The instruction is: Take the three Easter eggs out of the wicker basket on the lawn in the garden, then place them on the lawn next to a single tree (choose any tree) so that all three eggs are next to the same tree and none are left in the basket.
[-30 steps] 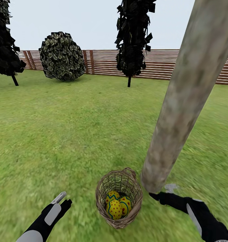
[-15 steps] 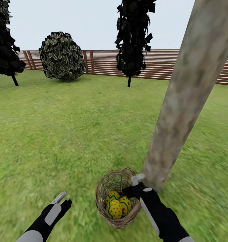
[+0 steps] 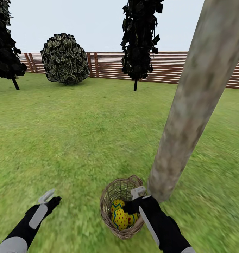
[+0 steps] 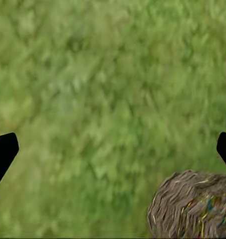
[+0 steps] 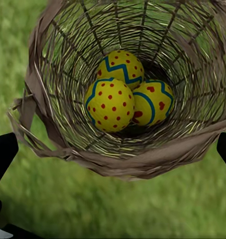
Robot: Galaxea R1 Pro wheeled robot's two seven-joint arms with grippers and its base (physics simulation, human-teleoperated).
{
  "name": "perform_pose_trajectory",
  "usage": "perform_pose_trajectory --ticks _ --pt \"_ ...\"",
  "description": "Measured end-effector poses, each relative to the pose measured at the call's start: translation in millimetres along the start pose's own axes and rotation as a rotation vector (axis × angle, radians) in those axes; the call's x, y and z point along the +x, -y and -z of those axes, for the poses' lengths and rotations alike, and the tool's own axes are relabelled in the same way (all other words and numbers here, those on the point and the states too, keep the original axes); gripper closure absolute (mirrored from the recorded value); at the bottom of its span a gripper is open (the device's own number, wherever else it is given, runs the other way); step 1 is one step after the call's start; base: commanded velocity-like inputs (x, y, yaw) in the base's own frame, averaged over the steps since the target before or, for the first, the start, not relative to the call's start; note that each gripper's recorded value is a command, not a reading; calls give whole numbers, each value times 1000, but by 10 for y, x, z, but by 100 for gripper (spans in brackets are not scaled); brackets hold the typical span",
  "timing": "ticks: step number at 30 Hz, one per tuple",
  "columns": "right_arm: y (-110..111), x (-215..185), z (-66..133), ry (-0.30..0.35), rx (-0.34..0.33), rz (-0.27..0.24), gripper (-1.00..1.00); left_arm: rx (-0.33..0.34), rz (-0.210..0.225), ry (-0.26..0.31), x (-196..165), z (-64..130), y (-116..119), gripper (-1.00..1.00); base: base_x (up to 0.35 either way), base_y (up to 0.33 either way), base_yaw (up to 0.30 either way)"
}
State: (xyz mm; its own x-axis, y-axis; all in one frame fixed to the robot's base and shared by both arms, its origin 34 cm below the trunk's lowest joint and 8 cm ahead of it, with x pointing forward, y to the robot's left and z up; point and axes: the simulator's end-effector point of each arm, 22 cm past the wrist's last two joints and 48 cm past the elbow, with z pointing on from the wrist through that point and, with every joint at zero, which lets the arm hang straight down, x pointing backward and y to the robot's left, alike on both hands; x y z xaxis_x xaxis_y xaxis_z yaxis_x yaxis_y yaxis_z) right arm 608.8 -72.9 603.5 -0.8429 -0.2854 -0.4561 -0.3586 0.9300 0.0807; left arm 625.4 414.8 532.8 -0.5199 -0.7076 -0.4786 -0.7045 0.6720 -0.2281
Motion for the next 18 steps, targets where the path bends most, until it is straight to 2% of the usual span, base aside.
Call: perform_pose_trajectory --ticks 2,4,5,6,7,9,10,13,14,18 --pt "-8 -32 15 6 -2 0 -100 100 39 49 -483 153 242 -100 0 0 0" --pt "-12 -66 26 11 -3 1 -100 227 109 56 -870 411 559 -100 0 0 0" --pt "-18 -79 31 13 -5 1 -100 309 141 60 -1068 599 762 -100 0 0 0" --pt "-32 -100 36 16 -8 1 -100 449 173 75 -1366 960 1092 -100 11 0 0" --pt "-58 -145 46 23 -11 1 -100 539 185 102 -1569 1234 1302 -100 76 0 0" --pt "-91 -214 60 32 -16 2 -100 610 208 109 -1674 1423 1440 -100 214 0 0" --pt "-98 -299 80 42 -18 2 -100 667 244 101 -1715 1535 1537 -100 294 0 0" --pt "-67 -418 107 30 -13 7 -100 740 307 70 -1709 1633 1654 -100 187 0 0" --pt "-46 -413 111 1 -9 9 -100 751 325 54 -1672 1621 1670 -100 52 0 0" --pt "-25 -292 50 -58 -4 9 -100 763 347 27 -1554 1593 1740 -100 20 0 0"
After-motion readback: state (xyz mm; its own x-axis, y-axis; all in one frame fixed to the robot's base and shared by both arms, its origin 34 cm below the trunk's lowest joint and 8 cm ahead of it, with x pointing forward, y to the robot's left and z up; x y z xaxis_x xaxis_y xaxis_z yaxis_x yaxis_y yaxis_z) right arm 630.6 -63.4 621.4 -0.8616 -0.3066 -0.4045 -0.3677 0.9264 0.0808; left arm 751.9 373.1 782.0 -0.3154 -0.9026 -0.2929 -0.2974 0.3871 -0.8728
